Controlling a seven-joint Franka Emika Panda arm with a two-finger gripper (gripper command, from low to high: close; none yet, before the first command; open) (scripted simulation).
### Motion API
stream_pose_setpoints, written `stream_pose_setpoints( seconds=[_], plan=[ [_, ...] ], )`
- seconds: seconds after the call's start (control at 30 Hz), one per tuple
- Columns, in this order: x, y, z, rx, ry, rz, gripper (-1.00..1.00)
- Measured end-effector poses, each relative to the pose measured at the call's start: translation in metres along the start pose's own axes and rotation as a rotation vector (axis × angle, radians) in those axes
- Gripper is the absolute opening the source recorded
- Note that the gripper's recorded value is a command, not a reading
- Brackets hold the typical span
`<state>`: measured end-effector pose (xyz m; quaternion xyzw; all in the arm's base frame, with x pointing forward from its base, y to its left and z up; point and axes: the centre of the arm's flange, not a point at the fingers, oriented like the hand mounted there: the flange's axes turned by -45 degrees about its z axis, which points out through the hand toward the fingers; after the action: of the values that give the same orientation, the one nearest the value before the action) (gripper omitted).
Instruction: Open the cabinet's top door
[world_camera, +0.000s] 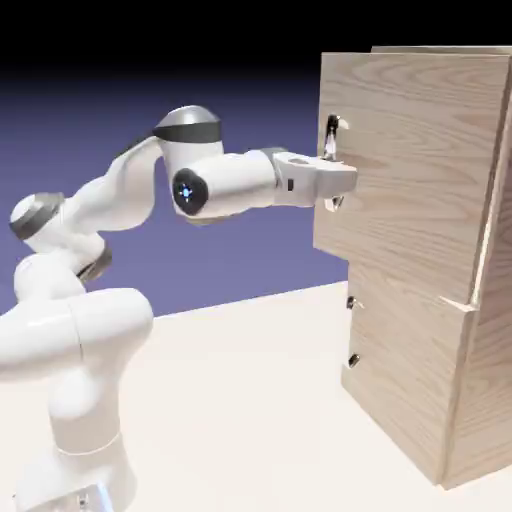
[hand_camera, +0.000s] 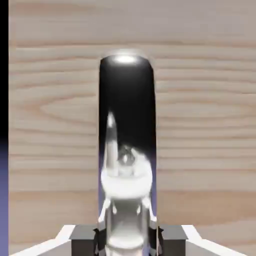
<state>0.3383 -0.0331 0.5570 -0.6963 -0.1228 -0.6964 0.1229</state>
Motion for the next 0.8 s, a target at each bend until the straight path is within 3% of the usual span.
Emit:
stream_pose_setpoints(
  seconds=[0.8],
  plan=[
    [0.000, 0.120, -0.119, 0.572, 0.000, 0.000, -1.00]
  ],
)
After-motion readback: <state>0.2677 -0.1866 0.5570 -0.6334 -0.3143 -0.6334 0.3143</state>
